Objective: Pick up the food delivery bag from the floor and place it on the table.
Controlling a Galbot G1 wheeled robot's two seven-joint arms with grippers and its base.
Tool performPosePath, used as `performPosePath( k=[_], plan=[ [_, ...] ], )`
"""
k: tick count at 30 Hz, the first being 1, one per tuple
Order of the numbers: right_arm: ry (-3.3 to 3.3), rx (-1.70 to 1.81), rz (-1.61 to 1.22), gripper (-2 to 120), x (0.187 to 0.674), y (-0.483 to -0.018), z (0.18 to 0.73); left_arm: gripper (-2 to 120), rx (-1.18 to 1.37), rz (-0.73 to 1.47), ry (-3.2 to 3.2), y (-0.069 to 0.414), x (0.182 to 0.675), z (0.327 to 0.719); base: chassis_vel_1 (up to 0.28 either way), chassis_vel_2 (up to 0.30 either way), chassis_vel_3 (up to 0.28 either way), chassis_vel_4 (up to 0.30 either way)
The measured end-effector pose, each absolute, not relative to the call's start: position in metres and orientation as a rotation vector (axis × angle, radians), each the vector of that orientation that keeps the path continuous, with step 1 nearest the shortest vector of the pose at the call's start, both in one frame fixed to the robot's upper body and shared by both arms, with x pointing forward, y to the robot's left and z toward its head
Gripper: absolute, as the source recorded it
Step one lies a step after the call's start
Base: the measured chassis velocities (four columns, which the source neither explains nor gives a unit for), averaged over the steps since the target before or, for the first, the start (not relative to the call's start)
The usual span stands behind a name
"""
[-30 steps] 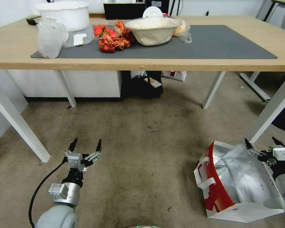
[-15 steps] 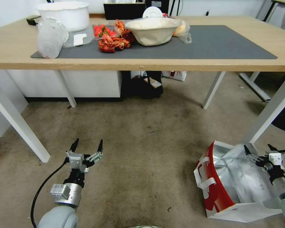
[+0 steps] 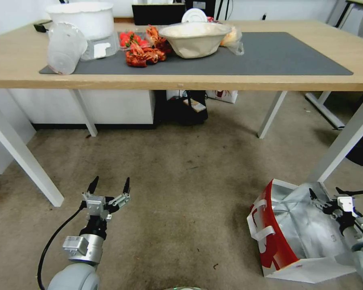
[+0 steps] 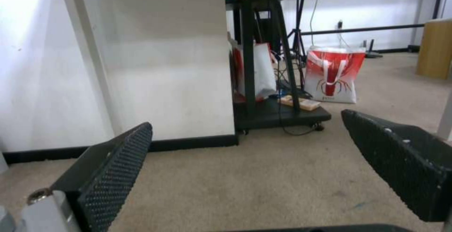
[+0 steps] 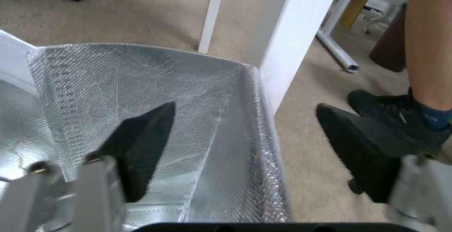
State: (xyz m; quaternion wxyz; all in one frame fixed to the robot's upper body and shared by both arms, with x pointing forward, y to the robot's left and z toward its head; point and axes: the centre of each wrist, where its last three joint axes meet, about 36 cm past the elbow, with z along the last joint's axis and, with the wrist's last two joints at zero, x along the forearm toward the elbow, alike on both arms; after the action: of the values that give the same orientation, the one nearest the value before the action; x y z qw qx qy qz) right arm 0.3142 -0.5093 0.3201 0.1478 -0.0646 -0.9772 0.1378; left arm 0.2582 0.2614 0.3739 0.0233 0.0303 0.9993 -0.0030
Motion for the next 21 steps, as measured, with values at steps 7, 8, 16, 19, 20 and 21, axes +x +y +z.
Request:
performPosePath(
  k=[7,8,16,19,20,21],
  plan=[
    [-2.793,-0.186,0.364,47,0.315,-0.509,0.315,100,0.090,-0.008,3.091,0.261,0.259,0.374,0.000,0.000,0.000,0.000],
    [-2.789,-0.187,0.359,42,0.314,-0.510,0.313,100,0.088,-0.009,3.091,0.261,0.259,0.373,0.000,0.000,0.000,0.000],
    [-2.786,-0.191,0.341,15,0.311,-0.510,0.310,100,0.077,-0.005,3.090,0.263,0.259,0.372,0.000,0.000,0.000,0.000],
    [-2.790,-0.190,0.334,3,0.311,-0.509,0.310,100,0.076,-0.005,3.089,0.263,0.259,0.372,0.000,0.000,0.000,0.000],
    [-2.791,-0.190,0.333,2,0.311,-0.509,0.310,100,0.076,-0.005,3.089,0.263,0.259,0.372,0.000,0.000,0.000,0.000],
    [-2.794,-0.190,0.329,0,0.311,-0.508,0.310,100,0.076,-0.006,3.089,0.263,0.259,0.372,0.000,0.000,0.000,0.000]
  ],
)
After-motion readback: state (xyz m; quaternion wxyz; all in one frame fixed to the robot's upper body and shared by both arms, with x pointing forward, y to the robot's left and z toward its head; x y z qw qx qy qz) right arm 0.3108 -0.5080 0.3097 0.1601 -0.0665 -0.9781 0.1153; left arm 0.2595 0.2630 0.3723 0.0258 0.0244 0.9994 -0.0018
